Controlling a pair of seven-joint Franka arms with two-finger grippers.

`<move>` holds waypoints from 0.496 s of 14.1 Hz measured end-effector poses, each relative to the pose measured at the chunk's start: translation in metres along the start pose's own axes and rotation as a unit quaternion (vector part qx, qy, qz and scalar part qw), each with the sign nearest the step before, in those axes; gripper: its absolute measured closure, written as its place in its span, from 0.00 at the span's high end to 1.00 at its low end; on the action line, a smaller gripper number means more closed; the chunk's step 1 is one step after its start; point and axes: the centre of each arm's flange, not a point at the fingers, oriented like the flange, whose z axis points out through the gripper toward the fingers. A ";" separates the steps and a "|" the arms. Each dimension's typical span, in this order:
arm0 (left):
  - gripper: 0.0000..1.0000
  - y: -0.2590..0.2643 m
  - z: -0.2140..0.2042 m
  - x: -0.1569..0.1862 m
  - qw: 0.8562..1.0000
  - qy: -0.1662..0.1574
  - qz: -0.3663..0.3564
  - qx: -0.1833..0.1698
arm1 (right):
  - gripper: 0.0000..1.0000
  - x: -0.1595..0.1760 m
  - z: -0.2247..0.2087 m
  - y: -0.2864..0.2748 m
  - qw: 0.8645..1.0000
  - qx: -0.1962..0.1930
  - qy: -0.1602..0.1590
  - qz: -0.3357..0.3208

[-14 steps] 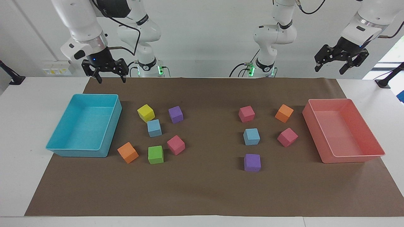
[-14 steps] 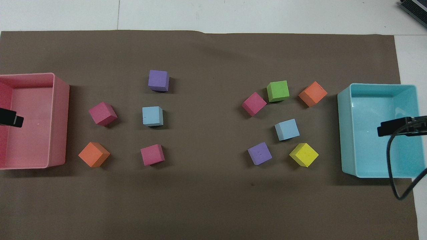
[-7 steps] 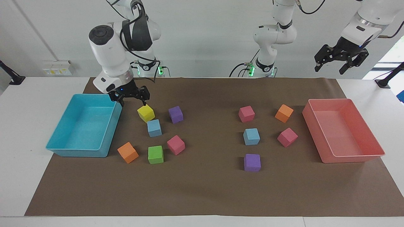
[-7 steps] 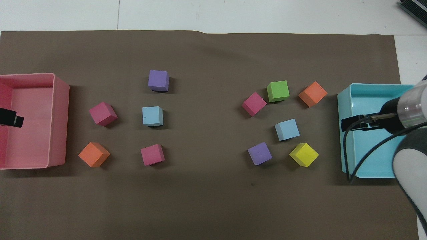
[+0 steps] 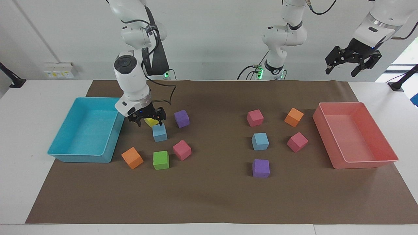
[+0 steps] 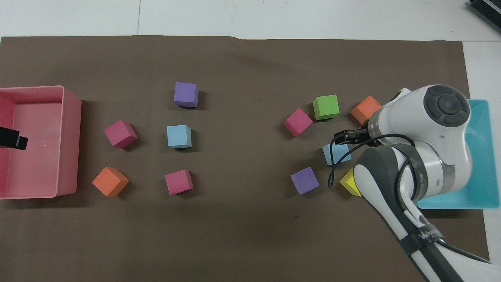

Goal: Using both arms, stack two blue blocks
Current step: 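Reach the right gripper down and grasp the light-blue cube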

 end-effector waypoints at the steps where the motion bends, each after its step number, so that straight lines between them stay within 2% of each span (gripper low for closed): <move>1: 1.00 0.000 0.000 0.000 1.000 0.000 0.000 0.000 | 1.00 0.001 0.010 -0.006 1.000 0.000 0.001 -0.005; 7: 1.00 0.000 0.000 0.000 1.000 0.000 0.000 0.000 | 1.00 -0.003 0.051 -0.016 1.000 0.000 0.003 -0.013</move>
